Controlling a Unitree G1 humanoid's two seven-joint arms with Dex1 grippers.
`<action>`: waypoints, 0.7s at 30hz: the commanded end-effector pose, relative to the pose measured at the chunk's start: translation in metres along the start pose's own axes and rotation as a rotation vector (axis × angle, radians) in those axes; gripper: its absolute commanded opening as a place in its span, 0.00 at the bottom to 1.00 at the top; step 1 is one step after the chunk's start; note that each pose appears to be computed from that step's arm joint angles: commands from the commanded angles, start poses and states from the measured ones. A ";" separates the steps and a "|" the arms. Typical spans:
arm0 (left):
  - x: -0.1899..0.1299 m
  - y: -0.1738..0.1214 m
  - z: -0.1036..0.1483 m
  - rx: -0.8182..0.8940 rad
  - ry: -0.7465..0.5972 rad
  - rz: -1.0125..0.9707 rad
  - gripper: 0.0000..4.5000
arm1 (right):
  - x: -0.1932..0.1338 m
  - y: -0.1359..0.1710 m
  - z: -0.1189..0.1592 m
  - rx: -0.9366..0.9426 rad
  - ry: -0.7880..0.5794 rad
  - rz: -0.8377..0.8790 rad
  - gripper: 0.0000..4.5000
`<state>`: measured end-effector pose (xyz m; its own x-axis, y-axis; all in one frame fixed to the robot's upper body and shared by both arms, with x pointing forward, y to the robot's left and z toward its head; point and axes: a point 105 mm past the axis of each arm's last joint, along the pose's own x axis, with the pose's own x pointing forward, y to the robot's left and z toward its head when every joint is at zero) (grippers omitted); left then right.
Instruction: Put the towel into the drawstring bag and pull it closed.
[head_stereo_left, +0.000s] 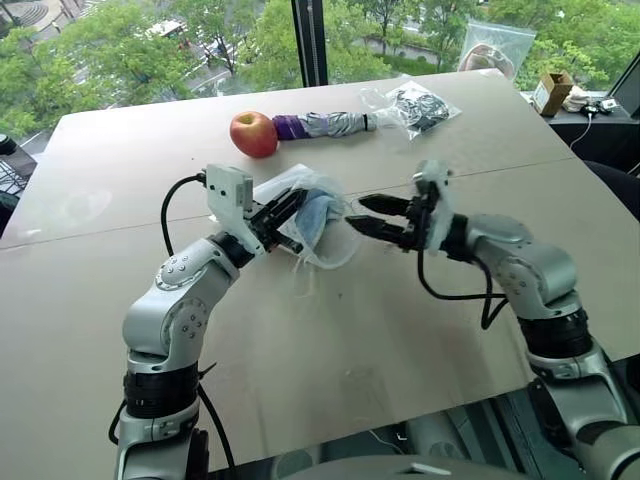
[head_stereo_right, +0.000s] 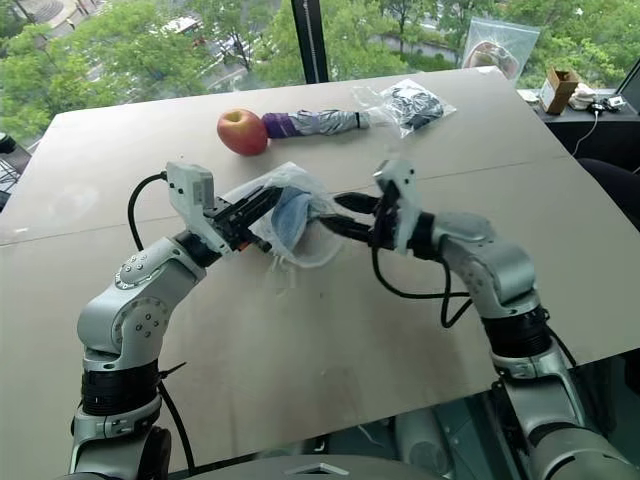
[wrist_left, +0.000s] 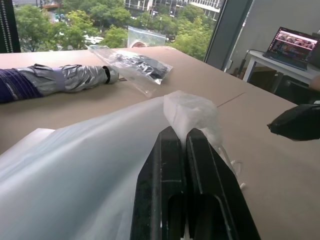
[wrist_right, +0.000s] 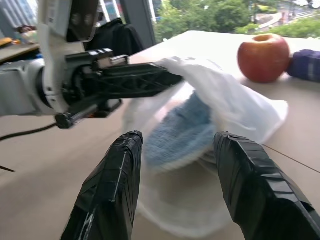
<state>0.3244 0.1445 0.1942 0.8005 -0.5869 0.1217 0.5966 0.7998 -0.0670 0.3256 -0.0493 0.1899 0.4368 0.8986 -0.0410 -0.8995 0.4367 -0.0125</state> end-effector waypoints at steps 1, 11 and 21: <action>0.000 -0.002 0.007 0.027 -0.033 -0.016 0.00 | -0.012 -0.021 -0.019 -0.131 0.109 -0.110 0.54; 0.000 -0.001 0.003 0.025 -0.024 -0.025 0.00 | 0.010 -0.028 -0.064 -0.181 0.219 -0.161 0.54; 0.000 -0.006 0.004 0.030 -0.022 -0.027 0.00 | 0.024 -0.046 -0.084 -0.178 0.258 -0.256 0.27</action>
<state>0.3253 0.1421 0.1866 0.7938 -0.5985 0.1081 0.6065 0.7921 -0.0685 0.3704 -0.0459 0.0962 0.6130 0.7315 -0.2987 -0.7896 0.5810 -0.1977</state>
